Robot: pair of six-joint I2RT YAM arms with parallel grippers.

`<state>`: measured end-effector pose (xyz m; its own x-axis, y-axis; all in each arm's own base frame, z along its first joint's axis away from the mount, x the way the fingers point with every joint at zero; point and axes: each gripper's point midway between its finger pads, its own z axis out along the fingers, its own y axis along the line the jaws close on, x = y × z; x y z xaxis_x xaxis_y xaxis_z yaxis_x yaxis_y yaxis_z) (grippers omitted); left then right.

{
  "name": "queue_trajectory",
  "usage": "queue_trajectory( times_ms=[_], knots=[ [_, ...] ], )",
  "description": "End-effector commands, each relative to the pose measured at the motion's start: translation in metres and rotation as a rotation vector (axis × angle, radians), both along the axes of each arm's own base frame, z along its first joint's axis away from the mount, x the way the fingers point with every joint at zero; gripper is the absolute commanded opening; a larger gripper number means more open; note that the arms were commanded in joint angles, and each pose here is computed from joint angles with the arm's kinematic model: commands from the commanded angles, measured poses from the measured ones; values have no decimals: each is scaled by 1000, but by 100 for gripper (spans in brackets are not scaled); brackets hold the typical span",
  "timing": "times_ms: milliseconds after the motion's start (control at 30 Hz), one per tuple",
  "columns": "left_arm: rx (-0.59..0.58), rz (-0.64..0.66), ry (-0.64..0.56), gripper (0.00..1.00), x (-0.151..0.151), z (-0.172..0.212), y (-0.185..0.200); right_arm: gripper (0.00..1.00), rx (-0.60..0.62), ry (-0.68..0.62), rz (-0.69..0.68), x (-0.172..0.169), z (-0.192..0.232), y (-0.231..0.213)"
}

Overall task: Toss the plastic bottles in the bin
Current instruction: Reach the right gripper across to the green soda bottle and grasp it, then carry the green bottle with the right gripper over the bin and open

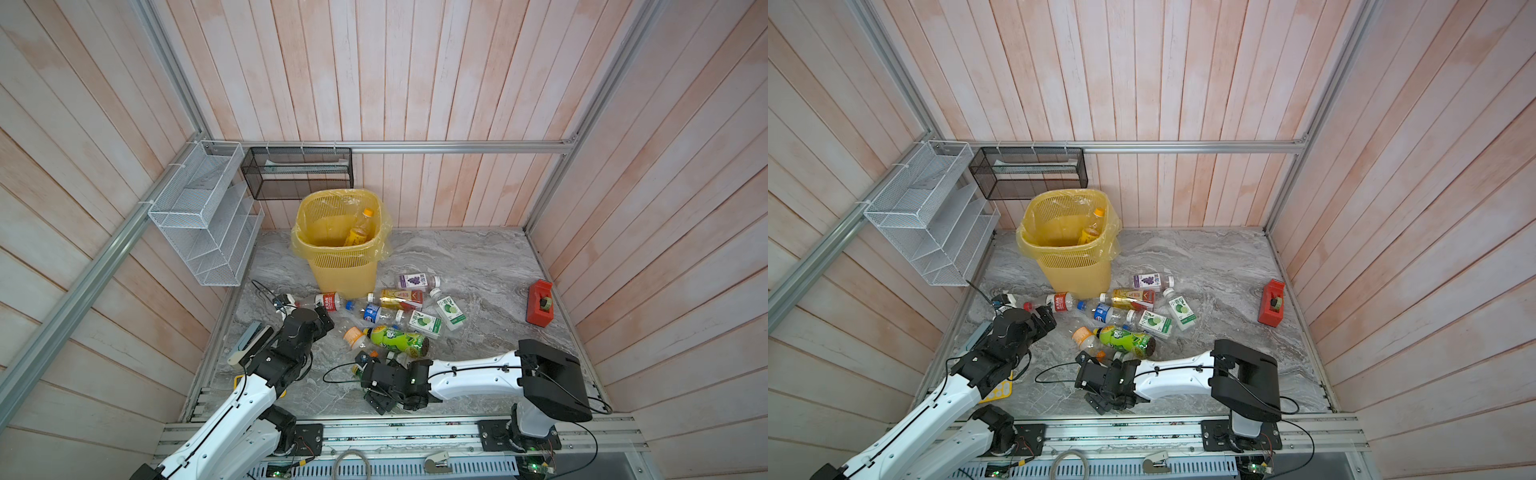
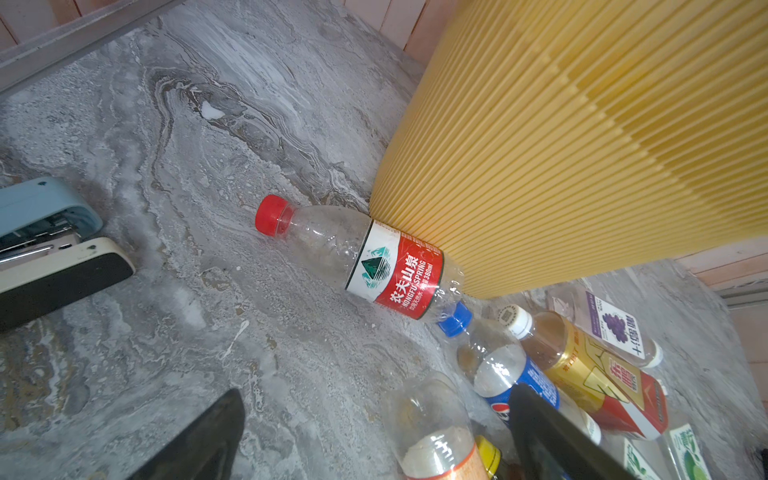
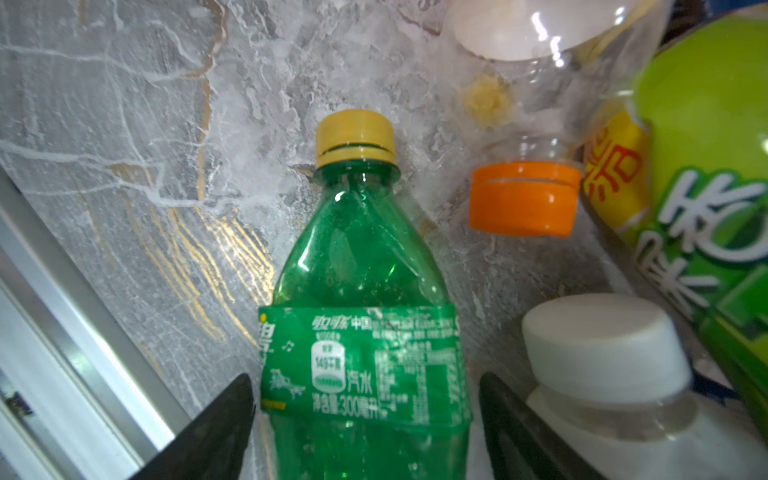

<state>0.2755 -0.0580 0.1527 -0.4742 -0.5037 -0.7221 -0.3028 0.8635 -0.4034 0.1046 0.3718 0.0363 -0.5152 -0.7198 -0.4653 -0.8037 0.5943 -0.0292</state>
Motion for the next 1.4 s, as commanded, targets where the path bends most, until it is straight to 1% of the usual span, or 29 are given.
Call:
queue_trajectory(
  times_ms=[0, 133, 267, 367, 467, 600, 767, 867, 933, 1100, 1167, 1267, 1333, 1367],
  knots=[
    [22, 6, 25, 100, -5, -8, 5, 82, -50, 4, 43, -6, -5, 1],
    [21, 9, 25, 100, -6, -8, 5, 76, -75, 5, 63, -7, -13, 0],
    [15, 12, 23, 100, -6, -7, 5, 65, -70, -18, 65, -3, -7, -1],
    [16, 13, 21, 100, -7, -6, 6, 60, -3, -51, 64, 1, 12, 6],
    [25, 21, 16, 100, -8, -4, 9, 59, 90, -105, 50, 7, 39, 10],
    [32, 29, 3, 100, -10, -3, 13, 57, 235, -217, 25, 20, 90, 9],
    [36, 39, 7, 100, -12, -6, 15, 58, 387, -430, -40, 47, 166, -10],
    [23, 34, 5, 100, -11, -8, 13, 58, 484, -575, -101, 70, 219, -30],
    [5, 10, 7, 100, -10, -11, 7, 59, 573, -664, -131, 88, 260, -45],
    [-2, -19, 34, 100, -8, -20, 0, 59, 783, -830, -192, 135, 357, -75],
    [2, -24, 47, 100, -8, -24, -1, 61, 837, -873, -209, 152, 386, -80],
    [1, -32, 54, 100, -8, -26, -4, 61, 873, -877, -190, 182, 413, -68],
    [-3, -38, 52, 100, -7, -27, -6, 61, 893, -837, -166, 209, 421, -50],
    [-4, -41, 49, 100, -7, -26, -7, 61, 900, -794, -147, 223, 419, -39]
  ],
)
